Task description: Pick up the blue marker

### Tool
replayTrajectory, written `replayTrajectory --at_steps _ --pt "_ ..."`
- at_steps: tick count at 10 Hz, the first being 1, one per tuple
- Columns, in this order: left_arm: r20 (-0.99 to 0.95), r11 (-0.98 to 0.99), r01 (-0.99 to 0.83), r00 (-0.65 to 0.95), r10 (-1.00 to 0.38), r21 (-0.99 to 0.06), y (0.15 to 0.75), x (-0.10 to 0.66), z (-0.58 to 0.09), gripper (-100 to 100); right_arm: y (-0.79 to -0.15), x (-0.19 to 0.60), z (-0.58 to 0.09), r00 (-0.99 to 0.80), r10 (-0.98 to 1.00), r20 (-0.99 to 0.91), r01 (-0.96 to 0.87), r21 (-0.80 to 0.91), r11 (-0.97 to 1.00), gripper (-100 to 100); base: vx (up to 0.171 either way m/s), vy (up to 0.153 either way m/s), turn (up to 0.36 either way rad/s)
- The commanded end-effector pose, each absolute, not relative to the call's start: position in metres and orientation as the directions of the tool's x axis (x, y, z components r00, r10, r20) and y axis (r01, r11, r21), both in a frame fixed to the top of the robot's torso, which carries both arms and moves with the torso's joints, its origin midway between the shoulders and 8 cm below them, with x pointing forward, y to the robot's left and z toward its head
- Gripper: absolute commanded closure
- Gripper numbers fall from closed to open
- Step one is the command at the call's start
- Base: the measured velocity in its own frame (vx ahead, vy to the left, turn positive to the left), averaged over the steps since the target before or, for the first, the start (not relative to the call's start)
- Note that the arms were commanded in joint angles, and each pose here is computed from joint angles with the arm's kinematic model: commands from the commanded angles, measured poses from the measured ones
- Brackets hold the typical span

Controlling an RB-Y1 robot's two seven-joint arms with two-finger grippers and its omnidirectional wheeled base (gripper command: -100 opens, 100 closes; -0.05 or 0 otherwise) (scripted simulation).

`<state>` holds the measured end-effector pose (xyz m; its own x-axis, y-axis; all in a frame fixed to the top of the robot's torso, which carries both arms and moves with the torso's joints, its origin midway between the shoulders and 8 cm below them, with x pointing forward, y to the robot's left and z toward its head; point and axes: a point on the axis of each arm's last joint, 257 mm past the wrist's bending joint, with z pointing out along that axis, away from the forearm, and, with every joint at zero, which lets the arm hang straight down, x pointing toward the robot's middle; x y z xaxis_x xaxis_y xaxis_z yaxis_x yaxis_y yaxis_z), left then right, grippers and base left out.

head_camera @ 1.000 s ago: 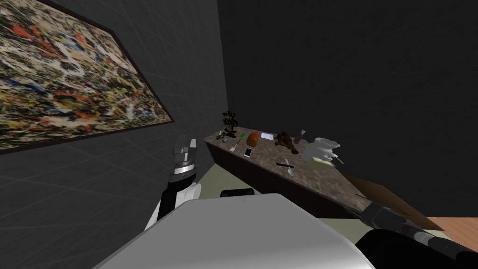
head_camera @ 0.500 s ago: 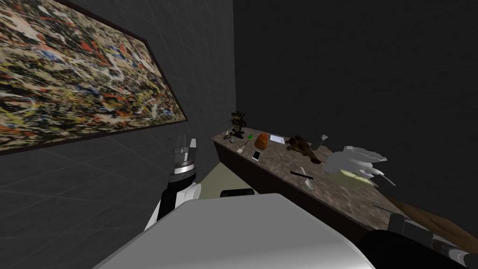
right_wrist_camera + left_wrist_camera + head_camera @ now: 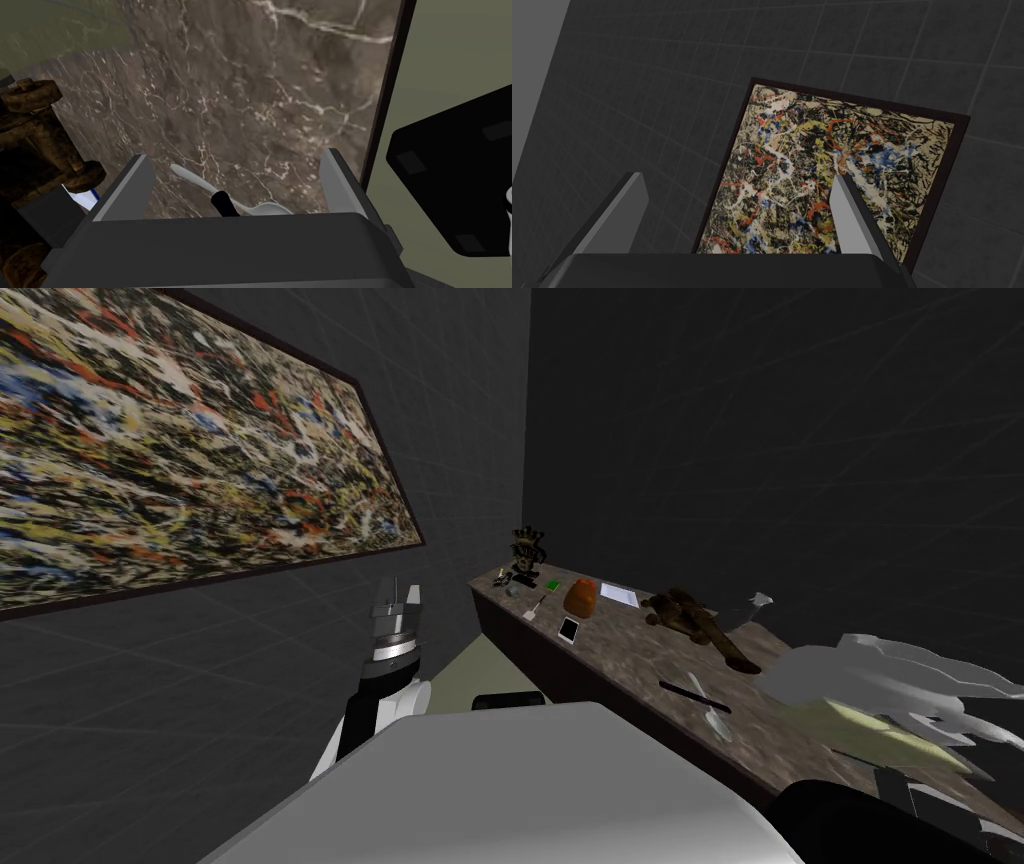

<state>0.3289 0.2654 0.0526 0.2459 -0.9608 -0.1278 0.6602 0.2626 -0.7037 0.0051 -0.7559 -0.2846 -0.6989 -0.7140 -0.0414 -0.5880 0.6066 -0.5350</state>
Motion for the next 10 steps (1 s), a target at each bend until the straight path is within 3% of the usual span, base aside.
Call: replayTrajectory --at_steps 1,7,8,9,10 --pt "-0.128 0.263 0.66 0.246 -0.961 -0.704 0.265 0.329 0.053 0 -0.758 -0.013 -0.291 -0.689 -0.725 0.01 -0.632 -0.499 0.593 -100 0.108 0.103 0.329" --pt "-0.128 0.263 0.66 0.246 -0.961 -0.704 0.265 0.329 0.053 0 -0.756 -0.058 -0.309 -0.659 -0.745 0.101 -0.717 -0.384 0.582 -100 0.098 0.1 0.238" --pt "-0.128 0.263 0.66 0.246 -0.961 -0.704 0.266 0.329 0.053 0 -0.756 -0.059 -0.309 -0.658 -0.746 0.101 -0.719 -0.38 0.582 0 0.012 0.008 -0.007" --pt "-0.128 0.263 0.66 0.246 -0.961 -0.704 0.265 0.329 0.053 0 -0.751 -0.066 -0.322 -0.67 -0.736 0.101 -0.71 -0.378 0.594 -100 0.002 -0.03 0.129" --pt "-0.128 0.263 0.66 0.246 -0.961 -0.704 0.265 0.329 0.053 0 -0.749 -0.07 -0.33 -0.676 -0.73 0.1 -0.705 -0.376 0.601 -100 -0.01 -0.062 0.153"
